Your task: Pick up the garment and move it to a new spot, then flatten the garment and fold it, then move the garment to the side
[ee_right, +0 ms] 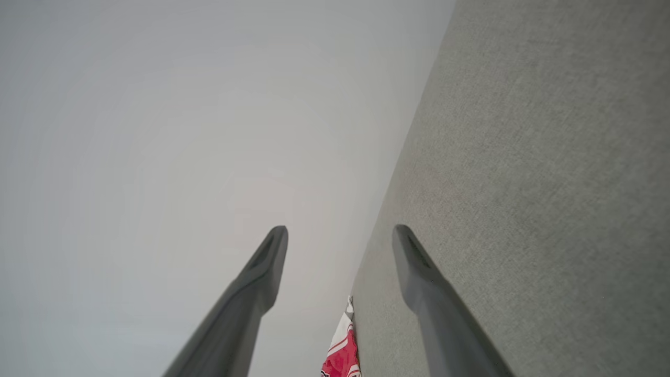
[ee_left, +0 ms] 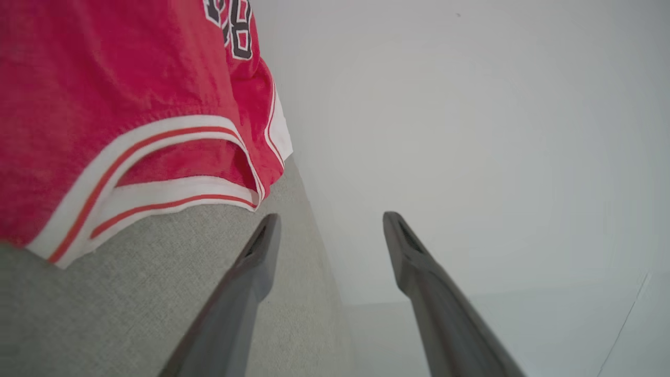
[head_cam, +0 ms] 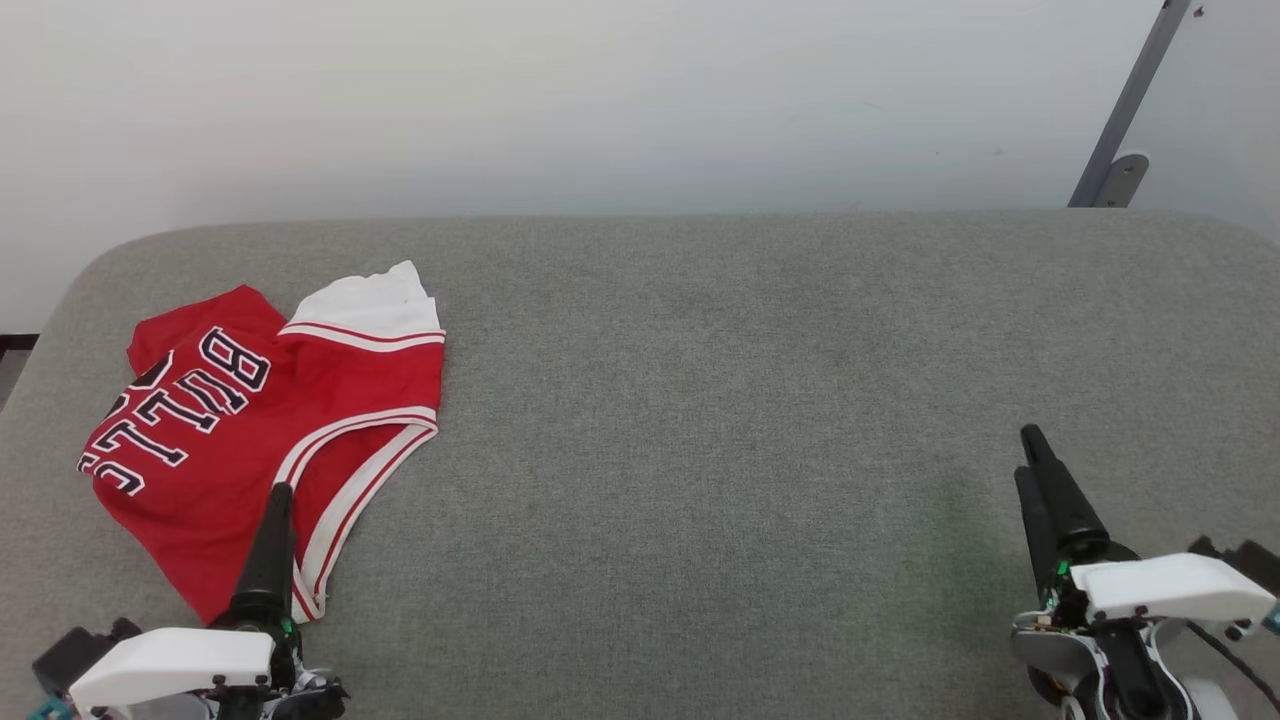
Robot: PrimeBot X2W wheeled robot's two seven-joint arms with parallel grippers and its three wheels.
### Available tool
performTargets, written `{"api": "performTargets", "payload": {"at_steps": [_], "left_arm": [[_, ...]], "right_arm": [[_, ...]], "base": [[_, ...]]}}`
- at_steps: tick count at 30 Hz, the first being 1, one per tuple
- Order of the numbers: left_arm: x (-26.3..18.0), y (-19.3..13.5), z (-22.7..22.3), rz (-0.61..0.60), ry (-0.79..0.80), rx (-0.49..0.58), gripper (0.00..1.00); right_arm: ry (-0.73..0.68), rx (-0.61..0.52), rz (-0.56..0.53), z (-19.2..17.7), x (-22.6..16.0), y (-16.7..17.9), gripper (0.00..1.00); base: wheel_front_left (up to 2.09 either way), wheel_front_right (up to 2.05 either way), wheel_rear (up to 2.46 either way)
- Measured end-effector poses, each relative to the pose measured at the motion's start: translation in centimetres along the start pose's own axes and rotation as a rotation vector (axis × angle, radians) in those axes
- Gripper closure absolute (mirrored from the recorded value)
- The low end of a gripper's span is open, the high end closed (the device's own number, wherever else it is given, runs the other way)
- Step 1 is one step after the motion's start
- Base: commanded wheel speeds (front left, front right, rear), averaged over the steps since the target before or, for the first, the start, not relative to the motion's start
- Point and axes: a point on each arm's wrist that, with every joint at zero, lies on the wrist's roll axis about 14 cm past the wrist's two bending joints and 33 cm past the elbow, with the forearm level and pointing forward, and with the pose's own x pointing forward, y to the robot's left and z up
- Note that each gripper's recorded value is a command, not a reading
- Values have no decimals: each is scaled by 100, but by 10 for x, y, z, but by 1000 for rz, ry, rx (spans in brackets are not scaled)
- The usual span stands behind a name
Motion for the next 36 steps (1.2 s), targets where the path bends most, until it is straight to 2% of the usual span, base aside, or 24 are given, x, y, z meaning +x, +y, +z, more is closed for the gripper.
{"api": "performTargets", "payload": {"at_steps": [17, 36], "left_arm": [[2, -6, 15, 7, -47, 445, 0], [5, -17, 23, -14, -84, 785, 0]], "right_arm": [[31, -424, 53, -4, 19, 19, 0], [-16, -832, 93, 4, 29, 31, 0]], "base": [[0, 0, 0], [0, 0, 0]]}}
